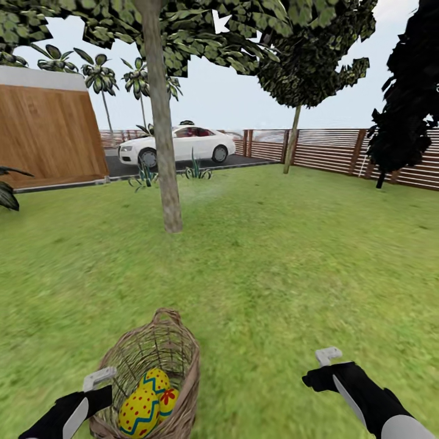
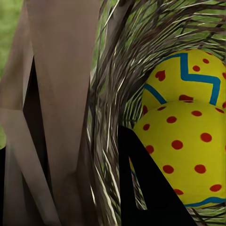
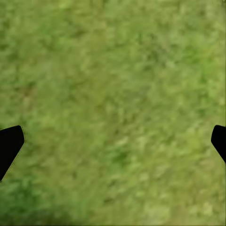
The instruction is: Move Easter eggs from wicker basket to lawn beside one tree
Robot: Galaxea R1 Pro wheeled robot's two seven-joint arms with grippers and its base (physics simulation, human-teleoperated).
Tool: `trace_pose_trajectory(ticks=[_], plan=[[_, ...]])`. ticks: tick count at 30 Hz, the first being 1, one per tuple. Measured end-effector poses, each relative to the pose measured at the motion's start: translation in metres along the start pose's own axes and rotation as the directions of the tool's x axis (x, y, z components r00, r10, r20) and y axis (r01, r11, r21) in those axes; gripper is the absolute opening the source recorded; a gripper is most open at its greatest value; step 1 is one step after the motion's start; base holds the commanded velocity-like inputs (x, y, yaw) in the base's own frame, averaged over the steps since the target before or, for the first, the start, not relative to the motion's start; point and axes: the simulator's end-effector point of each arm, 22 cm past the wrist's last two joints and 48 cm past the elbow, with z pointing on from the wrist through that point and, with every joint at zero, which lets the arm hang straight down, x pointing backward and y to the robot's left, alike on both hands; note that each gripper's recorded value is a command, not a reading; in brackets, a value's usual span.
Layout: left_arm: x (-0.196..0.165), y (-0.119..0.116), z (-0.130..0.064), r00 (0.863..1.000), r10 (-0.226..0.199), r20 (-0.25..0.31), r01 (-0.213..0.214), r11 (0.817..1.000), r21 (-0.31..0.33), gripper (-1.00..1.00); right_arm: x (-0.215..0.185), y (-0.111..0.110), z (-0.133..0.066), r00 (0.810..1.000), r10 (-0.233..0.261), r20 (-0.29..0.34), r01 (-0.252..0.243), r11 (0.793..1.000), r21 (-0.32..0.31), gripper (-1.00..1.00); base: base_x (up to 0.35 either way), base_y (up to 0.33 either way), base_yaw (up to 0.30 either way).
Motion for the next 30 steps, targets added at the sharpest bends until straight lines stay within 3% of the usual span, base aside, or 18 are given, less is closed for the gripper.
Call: trace_pose_trajectory(ticks=[6, 7, 8, 9, 11, 12, 15, 20, 30], plan=[[-0.005, -0.003, -0.008, 1.0, 0.0, 0.002, 0.0, 1.0, 0.004, -1.0, -0.005, 0.001, -0.008, 1.0, -0.005, -0.001, 0.005, 1.0, -0.001, 1.0, 0.015, 0.0, 0.296], [-0.006, -0.011, -0.009, 1.0, 0.016, 0.007, -0.016, 0.999, 0.039, -1.0, -0.005, 0.001, -0.009, 1.0, -0.003, -0.001, 0.003, 1.0, -0.002, 1.0, 0.273, 0.0, 0.295], [-0.004, -0.026, -0.01, 1.0, -0.005, 0.003, 0.004, 0.994, 0.106, -1.0, -0.005, 0.001, -0.009, 1.0, -0.003, 0.0, 0.003, 1.0, -0.002, 1.0, 0.312, 0.0, 0.295], [-0.009, -0.026, -0.011, 0.999, -0.031, 0.01, 0.029, 0.993, 0.117, -1.0, -0.005, 0.001, -0.009, 1.0, -0.004, 0.0, 0.004, 1.0, -0.002, 1.0, 0.33, 0.005, 0.294], [-0.004, -0.023, -0.01, 1.0, 0.012, 0.001, -0.012, 0.994, 0.106, -1.0, -0.005, 0.002, -0.009, 1.0, -0.006, 0.0, 0.006, 1.0, -0.003, 1.0, 0.337, 0.06, 0.262], [-0.007, -0.024, -0.011, 1.0, -0.009, 0.007, 0.008, 0.994, 0.112, -1.0, -0.004, 0.002, -0.009, 1.0, -0.005, -0.002, 0.005, 1.0, -0.002, 1.0, 0.338, 0.075, 0.22], [-0.008, -0.022, -0.01, 1.0, -0.001, 0.009, 0.0, 0.994, 0.106, -1.0, -0.003, 0.0, -0.008, 1.0, -0.001, -0.003, 0.001, 1.0, -0.001, 1.0, 0.338, 0.077, 0.193], [-0.011, -0.018, -0.011, 0.999, -0.032, 0.016, 0.03, 0.994, 0.104, -1.0, -0.002, 0.001, -0.008, 1.0, -0.004, -0.005, 0.004, 1.0, -0.001, 1.0, 0.338, 0.078, 0.182], [-0.012, -0.017, -0.011, 0.999, -0.034, 0.017, 0.032, 0.994, 0.102, -1.0, -0.002, 0.0, -0.008, 1.0, -0.003, -0.007, 0.003, 1.0, 0.0, 1.0, 0.338, 0.078, 0.182]])
